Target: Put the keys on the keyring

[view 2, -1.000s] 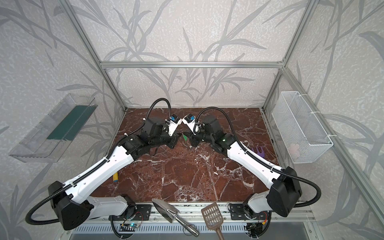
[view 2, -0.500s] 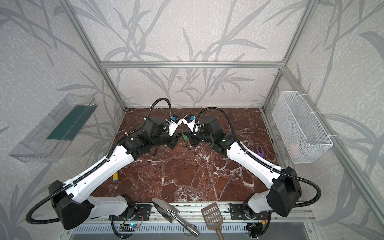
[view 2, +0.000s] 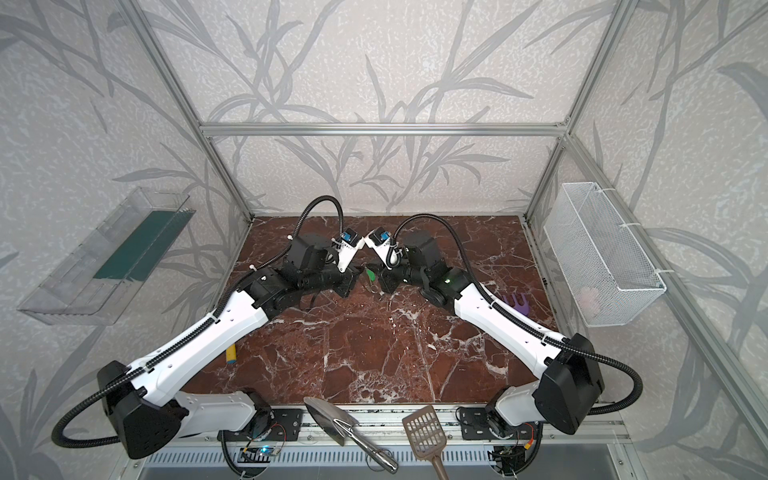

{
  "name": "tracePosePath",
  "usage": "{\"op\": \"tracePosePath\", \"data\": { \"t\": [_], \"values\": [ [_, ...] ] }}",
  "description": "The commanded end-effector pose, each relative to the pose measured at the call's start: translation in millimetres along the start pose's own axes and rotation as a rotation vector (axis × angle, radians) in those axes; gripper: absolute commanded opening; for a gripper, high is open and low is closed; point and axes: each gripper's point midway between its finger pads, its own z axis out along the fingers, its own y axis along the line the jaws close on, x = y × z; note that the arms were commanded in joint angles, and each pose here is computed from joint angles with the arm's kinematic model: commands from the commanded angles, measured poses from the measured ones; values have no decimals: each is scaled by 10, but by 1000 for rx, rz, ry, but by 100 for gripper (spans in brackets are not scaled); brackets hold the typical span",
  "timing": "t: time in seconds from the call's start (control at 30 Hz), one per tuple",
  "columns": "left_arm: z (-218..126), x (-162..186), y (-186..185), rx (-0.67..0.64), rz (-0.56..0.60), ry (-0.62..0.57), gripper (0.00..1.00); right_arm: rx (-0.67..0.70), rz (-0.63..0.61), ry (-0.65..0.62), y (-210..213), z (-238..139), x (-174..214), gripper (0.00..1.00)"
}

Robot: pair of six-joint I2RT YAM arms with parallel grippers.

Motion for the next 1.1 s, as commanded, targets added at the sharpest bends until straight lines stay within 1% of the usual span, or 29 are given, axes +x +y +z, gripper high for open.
{"op": "tracePosePath", "data": {
  "t": [0.0,1.07],
  "values": [
    [-23,-66,-23,1,22,-8,0,15,-24,-89,16,-133,-256,0],
    [-110,-113,-142,47,46,-50,0,40,-11,-44,-51,-60,-185,0]
  ]
}}
